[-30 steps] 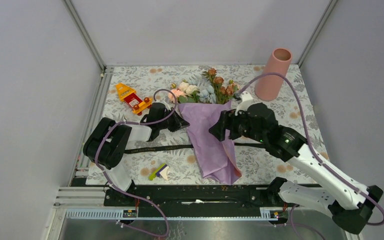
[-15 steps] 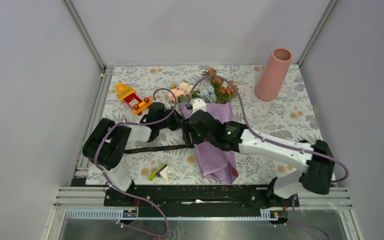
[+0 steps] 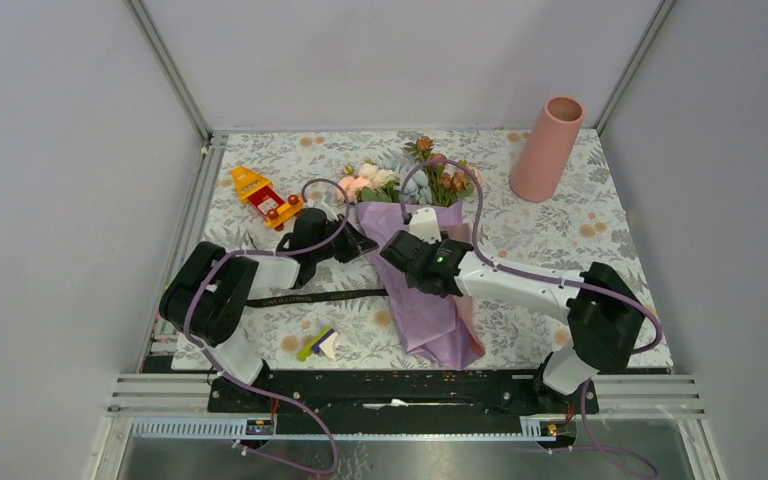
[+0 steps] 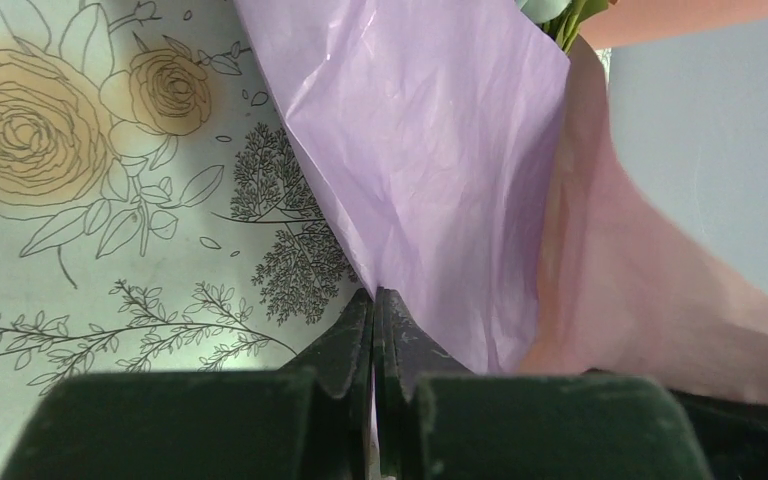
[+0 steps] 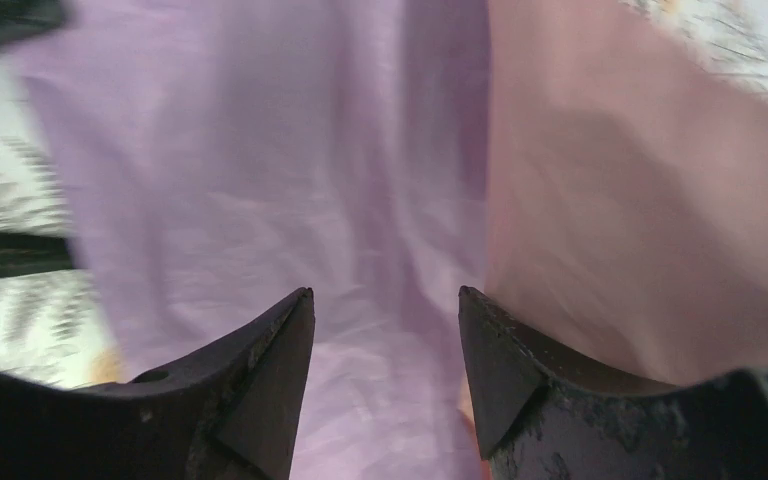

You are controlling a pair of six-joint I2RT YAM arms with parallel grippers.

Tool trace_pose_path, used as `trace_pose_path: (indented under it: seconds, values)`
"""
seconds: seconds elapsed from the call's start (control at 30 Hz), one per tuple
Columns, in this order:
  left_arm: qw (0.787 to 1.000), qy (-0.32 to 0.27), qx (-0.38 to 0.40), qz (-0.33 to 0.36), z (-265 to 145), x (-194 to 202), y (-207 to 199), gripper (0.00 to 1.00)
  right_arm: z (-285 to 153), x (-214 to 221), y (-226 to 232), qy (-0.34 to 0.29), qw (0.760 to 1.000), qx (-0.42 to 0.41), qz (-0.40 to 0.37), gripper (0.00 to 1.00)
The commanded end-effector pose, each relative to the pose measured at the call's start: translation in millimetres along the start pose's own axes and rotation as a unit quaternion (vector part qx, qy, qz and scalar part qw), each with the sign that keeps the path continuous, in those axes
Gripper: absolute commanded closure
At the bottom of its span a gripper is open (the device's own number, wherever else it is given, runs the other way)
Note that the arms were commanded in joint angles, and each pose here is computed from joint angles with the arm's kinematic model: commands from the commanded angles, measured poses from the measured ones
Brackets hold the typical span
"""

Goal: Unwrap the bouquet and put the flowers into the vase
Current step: Unfold the wrapping paper at the center of the board.

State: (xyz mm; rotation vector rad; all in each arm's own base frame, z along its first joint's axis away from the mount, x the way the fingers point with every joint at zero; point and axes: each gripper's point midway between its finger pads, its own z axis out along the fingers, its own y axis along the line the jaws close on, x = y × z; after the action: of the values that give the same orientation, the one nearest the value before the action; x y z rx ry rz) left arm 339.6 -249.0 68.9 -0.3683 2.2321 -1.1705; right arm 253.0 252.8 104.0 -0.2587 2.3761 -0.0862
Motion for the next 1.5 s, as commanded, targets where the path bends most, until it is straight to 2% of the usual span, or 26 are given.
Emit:
trace_pose_path:
  seconds: [0.0, 0.13, 0.27, 0.4, 0.57, 0.73, 0.93, 1.13, 1.47]
  values:
    - [0.998, -0.054, 0.033, 0.021, -7.1, -23.6, -23.5, 1.0, 8.0, 13.7, -59.0, 0.005, 0.993, 0.12, -0.013, 0.39]
    - [0.998, -0.057, 0.028, 0.024, -8.0, -23.8, -19.7, 1.0, 9.4, 27.6, -100.7, 0.014, 0.984, 0.175, -0.005, 0.38]
    - [0.998, -0.058, 0.026, 0.028, -9.8, -23.8, -15.2, 1.0, 21.9, 51.7, -121.5, 0.04, 0.985, 0.16, 0.046, 0.38]
    - [0.998, -0.056, 0.026, 0.026, -9.8, -23.3, -10.9, 1.0, 37.0, 72.6, -112.5, 0.063, 0.988, 0.11, 0.086, 0.39]
    - [0.998, -0.051, 0.03, 0.03, -7.8, -22.4, -11.8, 1.0, 40.7, 62.2, -81.1, 0.048, 0.993, 0.022, 0.105, 0.41]
    - [0.998, -0.051, 0.031, 0.033, -7.7, -23.1, -12.7, 1.0, 44.7, 48.9, -69.8, 0.043, 0.995, 0.002, 0.093, 0.42]
    - [0.998, -0.056, 0.027, 0.032, -4.6, -25.8, -10.9, 1.0, 63.0, 63.1, -61.3, 0.087, 0.989, -0.018, 0.117, 0.42]
    - [0.997, -0.062, 0.025, 0.034, 0.0, -31.0, -10.8, 1.0, 75.1, 79.9, -73.6, 0.125, 0.984, 0.011, 0.128, 0.42]
    - [0.996, -0.073, 0.015, 0.047, 18.5, -51.8, -13.1, 1.0, 75.2, 93.2, -122.2, 0.153, 0.966, 0.061, 0.199, 0.38]
